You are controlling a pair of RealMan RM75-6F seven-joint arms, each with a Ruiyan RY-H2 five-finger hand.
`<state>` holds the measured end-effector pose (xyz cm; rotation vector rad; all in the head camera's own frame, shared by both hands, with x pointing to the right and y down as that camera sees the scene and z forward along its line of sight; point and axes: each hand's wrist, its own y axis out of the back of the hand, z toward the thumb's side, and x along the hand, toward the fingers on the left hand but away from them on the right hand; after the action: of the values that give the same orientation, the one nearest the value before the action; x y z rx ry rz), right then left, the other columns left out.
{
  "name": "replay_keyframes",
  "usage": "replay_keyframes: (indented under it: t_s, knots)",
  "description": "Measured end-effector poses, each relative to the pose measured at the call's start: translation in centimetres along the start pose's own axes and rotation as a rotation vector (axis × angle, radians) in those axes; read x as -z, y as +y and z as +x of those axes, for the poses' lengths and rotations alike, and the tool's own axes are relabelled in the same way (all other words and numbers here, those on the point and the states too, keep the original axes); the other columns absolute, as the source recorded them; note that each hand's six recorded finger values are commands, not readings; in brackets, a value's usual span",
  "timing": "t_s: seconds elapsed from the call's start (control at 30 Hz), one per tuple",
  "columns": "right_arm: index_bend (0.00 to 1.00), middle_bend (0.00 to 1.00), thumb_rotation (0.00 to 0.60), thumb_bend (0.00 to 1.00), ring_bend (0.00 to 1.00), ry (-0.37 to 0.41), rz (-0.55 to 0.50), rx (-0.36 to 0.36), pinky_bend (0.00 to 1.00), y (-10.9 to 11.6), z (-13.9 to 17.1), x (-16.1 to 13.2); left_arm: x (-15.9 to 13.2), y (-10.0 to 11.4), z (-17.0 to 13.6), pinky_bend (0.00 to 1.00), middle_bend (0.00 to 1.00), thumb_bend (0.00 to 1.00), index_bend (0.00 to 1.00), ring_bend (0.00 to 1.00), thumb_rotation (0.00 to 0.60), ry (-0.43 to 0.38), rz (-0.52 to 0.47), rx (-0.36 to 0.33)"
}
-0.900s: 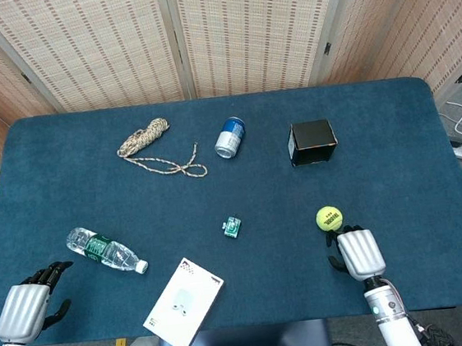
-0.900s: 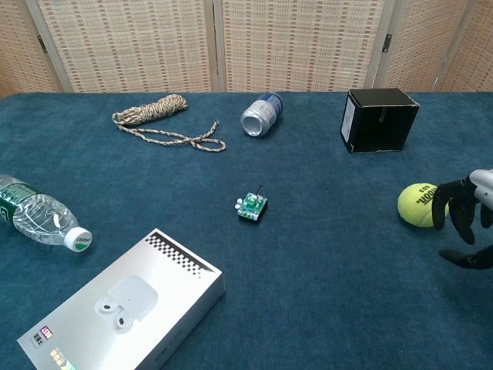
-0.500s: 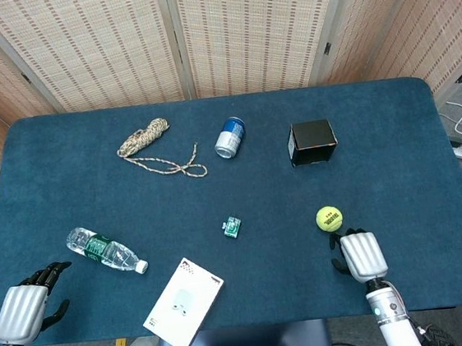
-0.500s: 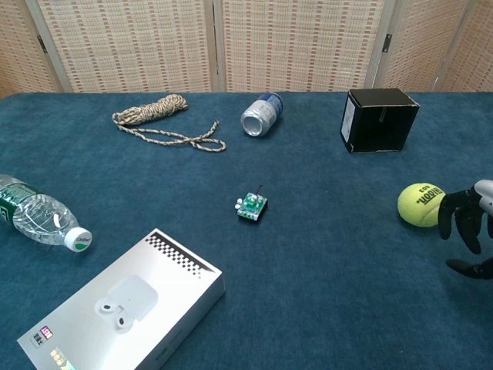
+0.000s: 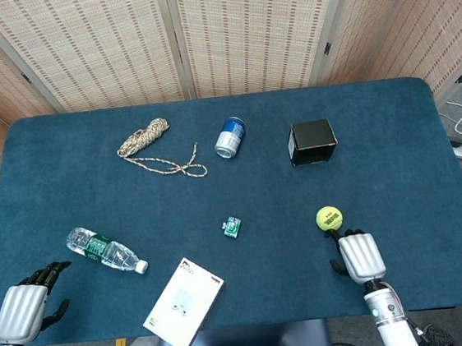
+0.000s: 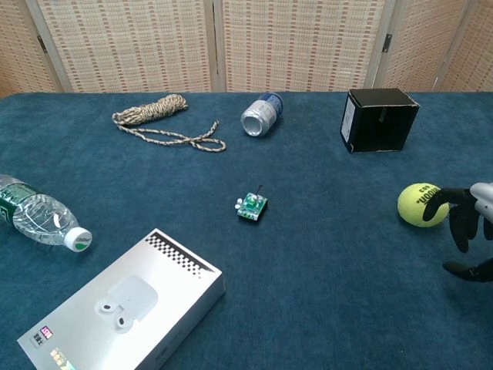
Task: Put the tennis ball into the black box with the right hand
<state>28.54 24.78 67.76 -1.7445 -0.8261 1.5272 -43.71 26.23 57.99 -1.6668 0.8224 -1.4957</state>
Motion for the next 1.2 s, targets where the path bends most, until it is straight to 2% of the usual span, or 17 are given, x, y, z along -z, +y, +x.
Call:
replay_keyframes:
  t_s: [0.07,0.33,0.7,1.2]
  knots:
    - [0.25,0.54,0.600,0.19,0.46,-0.002,-0.007,0.001,0.23,0.1,0.0,0.0,0.0,0.0,0.0,0.56,0.38,0.33,0.27,0.36,0.600,-0.001,-0.001,0.000]
    - [0.23,0.54,0.600,0.19,0.47,-0.007,-0.006,-0.007,0.09,0.1,0.0,0.1,0.0,0.1,-0.1,0.56,0.38,0.33,0.27,0.36,0.600,0.003,-0.003,0.000]
    - [0.23,0.55,0.600,0.19,0.48,-0.020,0.000,-0.029,0.05,-0.6,-1.1,0.4,0.0,0.0,-0.1,0.56,0.38,0.33,0.27,0.36,0.600,0.003,-0.002,0.002]
    - [0.23,0.57,0.600,0.19,0.48,-0.010,-0.001,-0.018,0.03,-1.9,-5.0,0.0,0.6,-0.4,0.1,0.56,0.39,0.33,0.27,0.36,0.600,0.031,0.019,0.021]
